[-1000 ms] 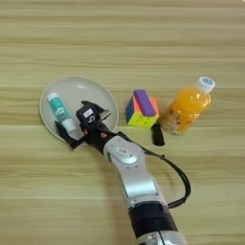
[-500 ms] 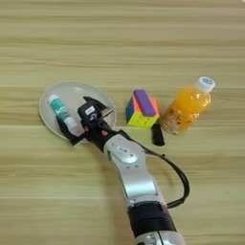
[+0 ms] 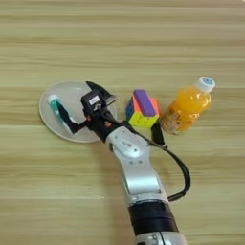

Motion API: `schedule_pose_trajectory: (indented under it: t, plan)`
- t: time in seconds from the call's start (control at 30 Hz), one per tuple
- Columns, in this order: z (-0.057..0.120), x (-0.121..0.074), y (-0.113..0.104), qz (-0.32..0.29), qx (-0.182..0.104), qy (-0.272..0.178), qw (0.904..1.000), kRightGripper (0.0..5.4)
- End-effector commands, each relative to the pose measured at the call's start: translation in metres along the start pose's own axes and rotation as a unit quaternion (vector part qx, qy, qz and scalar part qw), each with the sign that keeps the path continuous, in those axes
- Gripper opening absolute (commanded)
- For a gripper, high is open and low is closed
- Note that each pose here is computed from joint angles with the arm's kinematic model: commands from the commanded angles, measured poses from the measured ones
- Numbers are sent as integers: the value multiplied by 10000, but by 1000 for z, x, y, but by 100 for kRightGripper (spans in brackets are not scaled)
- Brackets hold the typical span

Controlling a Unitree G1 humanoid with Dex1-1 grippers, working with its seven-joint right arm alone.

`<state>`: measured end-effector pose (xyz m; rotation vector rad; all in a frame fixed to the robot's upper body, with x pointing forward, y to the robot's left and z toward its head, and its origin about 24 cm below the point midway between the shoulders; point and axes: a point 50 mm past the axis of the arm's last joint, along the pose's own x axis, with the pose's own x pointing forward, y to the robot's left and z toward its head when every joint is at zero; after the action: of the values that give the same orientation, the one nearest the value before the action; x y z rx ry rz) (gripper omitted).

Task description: Move the objects on the table

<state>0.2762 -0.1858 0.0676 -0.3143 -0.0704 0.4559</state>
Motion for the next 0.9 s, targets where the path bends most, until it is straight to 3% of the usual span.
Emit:
schedule_pose_trajectory:
  t: [0.03, 0.27, 0.63, 0.9]
  plan:
    - [33, -2, -27, -599, -372, -691, 9951, 538]
    - [32, -23, -56, -1360, -470, -627, 9876, 538]
    - [12, -49, -88, -2138, -452, -173, 9757, 538]
    - [-10, -57, -102, -2483, 44, 101, 9686, 538]
